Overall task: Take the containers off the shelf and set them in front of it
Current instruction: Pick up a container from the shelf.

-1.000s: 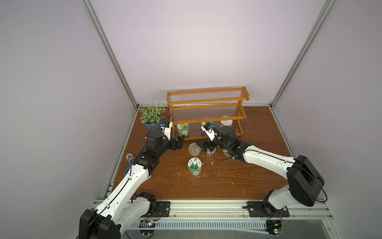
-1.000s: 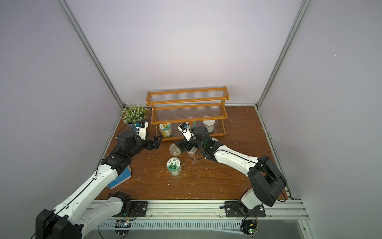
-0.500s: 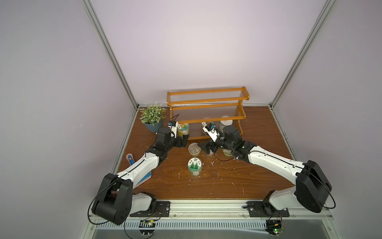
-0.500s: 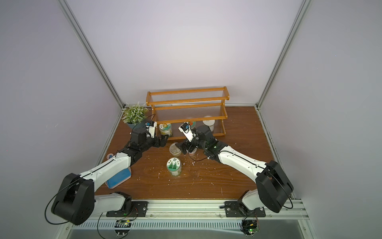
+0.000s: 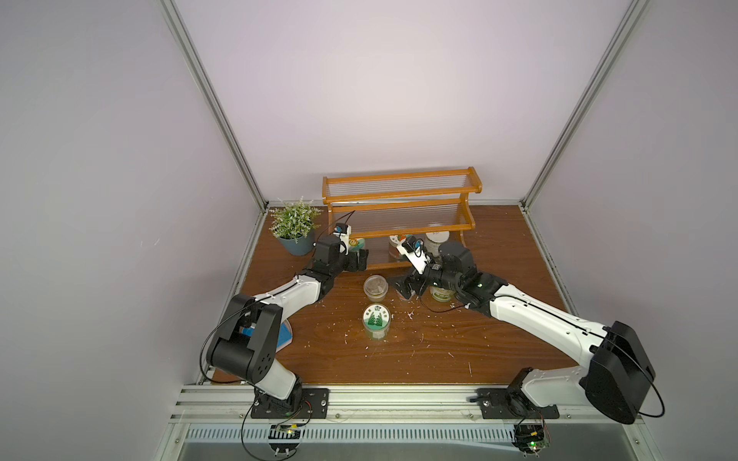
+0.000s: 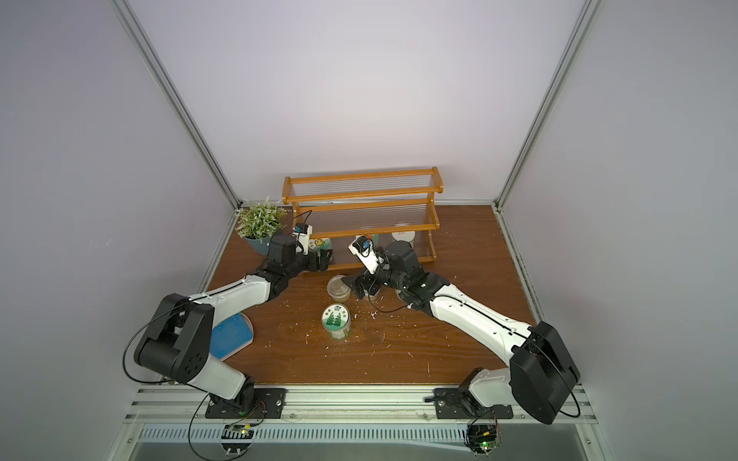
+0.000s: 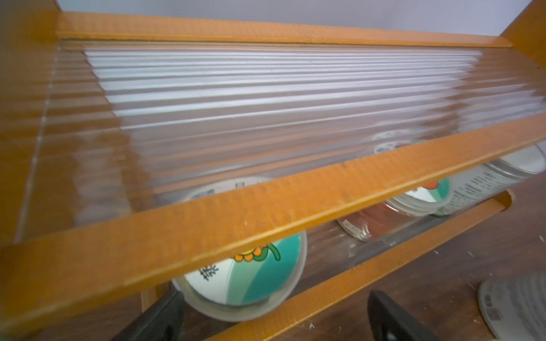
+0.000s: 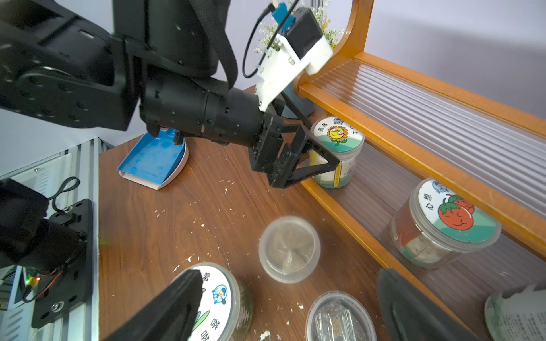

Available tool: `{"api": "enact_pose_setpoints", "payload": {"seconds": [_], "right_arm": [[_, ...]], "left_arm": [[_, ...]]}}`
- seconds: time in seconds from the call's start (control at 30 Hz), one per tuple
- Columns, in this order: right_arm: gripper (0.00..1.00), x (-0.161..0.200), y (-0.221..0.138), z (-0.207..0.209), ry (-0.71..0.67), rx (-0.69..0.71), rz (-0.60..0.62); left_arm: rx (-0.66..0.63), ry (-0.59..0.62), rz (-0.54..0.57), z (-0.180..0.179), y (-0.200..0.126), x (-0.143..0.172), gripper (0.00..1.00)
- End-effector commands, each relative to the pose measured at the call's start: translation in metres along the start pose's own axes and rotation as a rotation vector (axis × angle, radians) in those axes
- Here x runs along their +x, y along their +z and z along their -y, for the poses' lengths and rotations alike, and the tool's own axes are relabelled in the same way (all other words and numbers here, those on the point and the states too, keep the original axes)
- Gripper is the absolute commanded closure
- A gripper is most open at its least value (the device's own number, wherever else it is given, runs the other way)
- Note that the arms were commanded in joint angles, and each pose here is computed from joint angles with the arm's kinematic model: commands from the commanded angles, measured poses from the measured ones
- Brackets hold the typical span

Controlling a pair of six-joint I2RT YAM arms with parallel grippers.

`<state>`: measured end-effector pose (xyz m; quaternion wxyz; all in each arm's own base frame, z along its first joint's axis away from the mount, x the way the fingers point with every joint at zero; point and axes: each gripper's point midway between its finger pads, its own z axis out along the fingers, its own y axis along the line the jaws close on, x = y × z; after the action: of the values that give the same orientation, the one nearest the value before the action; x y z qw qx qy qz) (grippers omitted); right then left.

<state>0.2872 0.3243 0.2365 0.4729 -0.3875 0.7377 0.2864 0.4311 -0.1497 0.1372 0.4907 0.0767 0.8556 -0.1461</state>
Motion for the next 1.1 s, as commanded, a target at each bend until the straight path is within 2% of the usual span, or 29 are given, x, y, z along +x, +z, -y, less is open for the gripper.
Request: {"api": "enact_pose_setpoints", "payload": {"seconds": [0.0,0.13,0.6,0.67,0.8,1.07], "right_arm": [[0.01,-0.021,-0.012,0.001,-0.020,0.010,0.051],[0.01,-0.021,-0.014,0.003,-0.021,0.018,0.051],[0.01,-0.018,-0.015,0.005,-0.019,0.021,0.056],[0.01,-0.017,-0.015,0.007,-0.017,0.024,0.054],[0.01,-0.017,-0.016,0.008,-0.018,0.028,0.055],[0.01,-0.015,-0.014,0.008,-0.015,0.021,0.051]], "left_arm": [[-0.061,0.016,0.044,-0.008,0.006,-0.016,0.01],[-0.101,0.041,0.016,-0.011,0.014,-0.012,0.00],[-0.054,0.040,-0.043,-0.005,0.050,0.002,0.00],[-0.041,0.035,-0.047,-0.003,0.053,0.004,0.03],[-0.021,0.031,-0.015,0.001,0.050,-0.002,0.12],[-0.026,0.057,0.012,0.007,0.026,-0.014,0.13]]}}
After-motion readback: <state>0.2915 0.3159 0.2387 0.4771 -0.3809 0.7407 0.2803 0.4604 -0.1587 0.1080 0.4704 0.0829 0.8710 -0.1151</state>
